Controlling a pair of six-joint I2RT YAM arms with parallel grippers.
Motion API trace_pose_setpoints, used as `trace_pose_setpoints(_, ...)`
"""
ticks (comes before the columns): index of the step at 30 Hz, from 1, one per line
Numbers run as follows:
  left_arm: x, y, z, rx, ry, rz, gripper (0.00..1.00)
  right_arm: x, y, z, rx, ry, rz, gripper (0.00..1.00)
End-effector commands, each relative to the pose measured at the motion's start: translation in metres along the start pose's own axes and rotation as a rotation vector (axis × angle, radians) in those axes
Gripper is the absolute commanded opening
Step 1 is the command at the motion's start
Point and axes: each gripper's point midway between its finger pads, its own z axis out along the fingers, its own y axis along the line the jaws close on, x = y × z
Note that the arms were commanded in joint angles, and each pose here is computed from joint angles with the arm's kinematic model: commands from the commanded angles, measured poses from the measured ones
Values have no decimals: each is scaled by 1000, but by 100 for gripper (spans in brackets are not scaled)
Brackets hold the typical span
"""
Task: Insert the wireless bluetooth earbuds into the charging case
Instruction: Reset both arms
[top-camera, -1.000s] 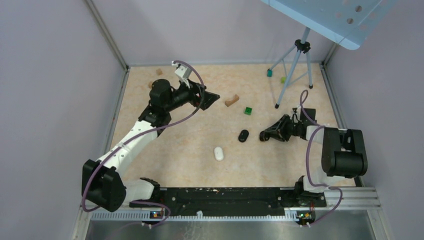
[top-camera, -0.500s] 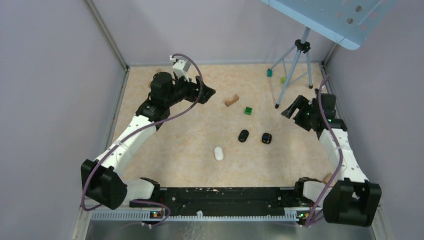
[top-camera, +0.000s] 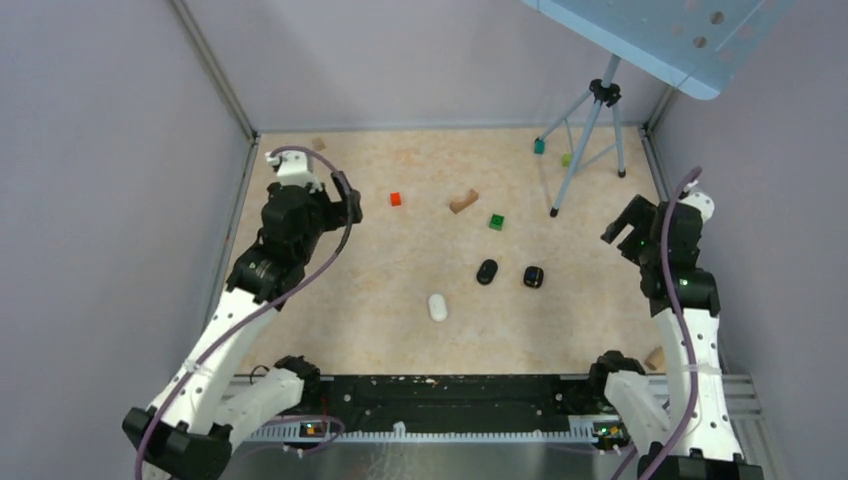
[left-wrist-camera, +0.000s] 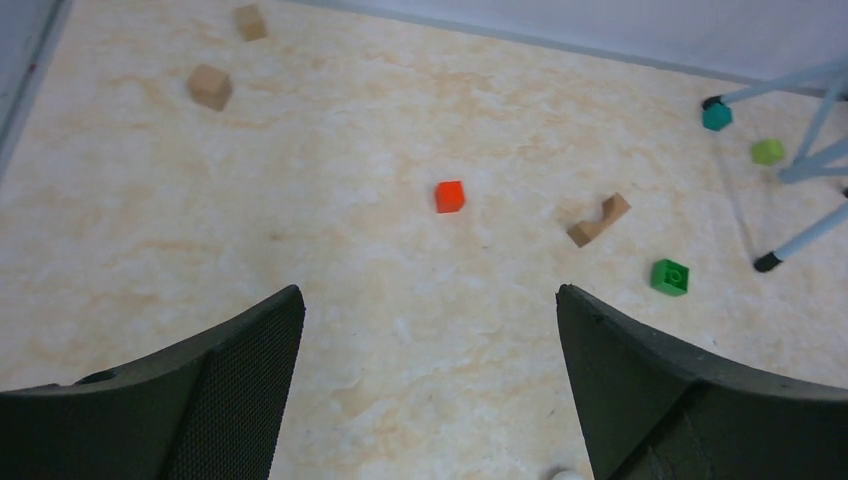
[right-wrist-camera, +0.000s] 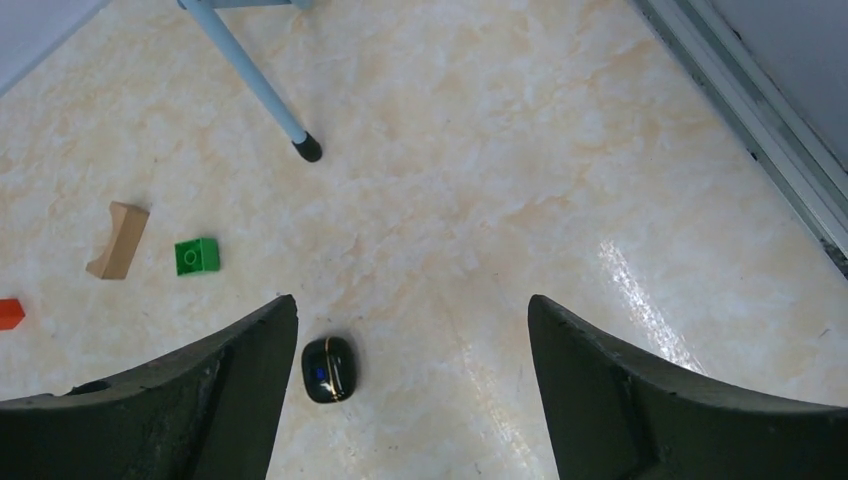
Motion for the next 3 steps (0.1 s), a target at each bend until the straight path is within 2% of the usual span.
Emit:
trace_pose_setpoints(1, -5, 38, -26, -164, -90, -55, 99, 5, -6, -5, 3, -10, -8, 81)
trace_pose_setpoints(3, -4, 40, -34, -156, -101, -69, 99, 8, -4, -7, -17, -3, -15, 81)
